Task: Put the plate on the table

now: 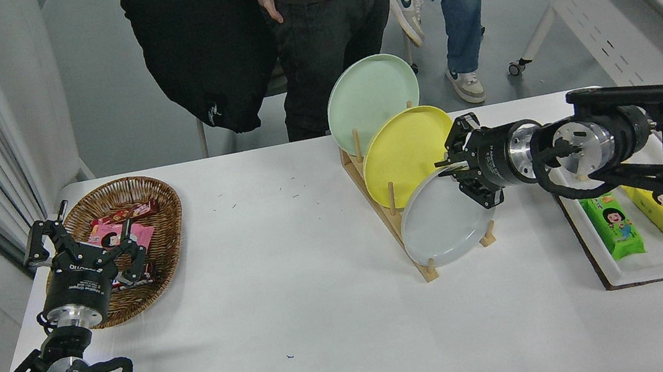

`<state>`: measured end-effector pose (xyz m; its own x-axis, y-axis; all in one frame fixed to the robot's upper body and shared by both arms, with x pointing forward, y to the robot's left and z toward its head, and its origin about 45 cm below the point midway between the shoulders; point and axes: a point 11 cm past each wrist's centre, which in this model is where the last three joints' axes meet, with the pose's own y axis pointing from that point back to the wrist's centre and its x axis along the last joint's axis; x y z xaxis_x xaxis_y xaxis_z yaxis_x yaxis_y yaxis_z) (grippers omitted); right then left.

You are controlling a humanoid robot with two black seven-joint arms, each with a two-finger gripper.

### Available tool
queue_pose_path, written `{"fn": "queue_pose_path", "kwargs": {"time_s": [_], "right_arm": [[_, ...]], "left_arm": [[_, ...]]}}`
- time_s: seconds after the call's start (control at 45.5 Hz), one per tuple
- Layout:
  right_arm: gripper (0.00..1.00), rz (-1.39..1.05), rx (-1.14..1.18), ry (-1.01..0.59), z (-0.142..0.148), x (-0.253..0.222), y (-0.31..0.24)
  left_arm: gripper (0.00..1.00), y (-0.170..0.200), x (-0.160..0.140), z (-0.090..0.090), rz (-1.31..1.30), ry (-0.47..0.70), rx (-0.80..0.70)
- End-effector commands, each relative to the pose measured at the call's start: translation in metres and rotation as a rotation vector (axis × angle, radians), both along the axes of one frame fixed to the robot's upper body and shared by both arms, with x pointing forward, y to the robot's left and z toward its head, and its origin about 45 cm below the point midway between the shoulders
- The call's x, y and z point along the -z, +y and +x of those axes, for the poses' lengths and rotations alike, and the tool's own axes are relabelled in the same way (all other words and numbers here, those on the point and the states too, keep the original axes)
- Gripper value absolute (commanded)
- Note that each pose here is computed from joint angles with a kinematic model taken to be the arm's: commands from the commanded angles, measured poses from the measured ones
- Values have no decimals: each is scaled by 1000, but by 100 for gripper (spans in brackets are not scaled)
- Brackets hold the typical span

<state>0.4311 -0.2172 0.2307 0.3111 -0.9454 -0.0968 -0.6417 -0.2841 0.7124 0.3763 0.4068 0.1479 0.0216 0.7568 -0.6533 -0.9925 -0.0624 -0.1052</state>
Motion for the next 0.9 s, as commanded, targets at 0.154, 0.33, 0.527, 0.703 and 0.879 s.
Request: {"fn": "queue_pose_path", "kwargs": {"time_s": [0.154,0.33,0.527,0.703,0.879], "right_arm": [[6,-11,-1,27,-2,0,-3],[6,-11,3,27,-1,-1,-5],[5,-5,4,6,2,-12,-8],[0,5,-3,-2,4,-16,-6],[0,41,-18,-6,6,-25,-1]], "left_arm": [[98,0,0,0,0,0,0],[98,0,0,0,-1,-1,1],[98,0,0,0,0,0,0],[98,0,0,0,0,0,0],[98,0,0,0,0,0,0]]}}
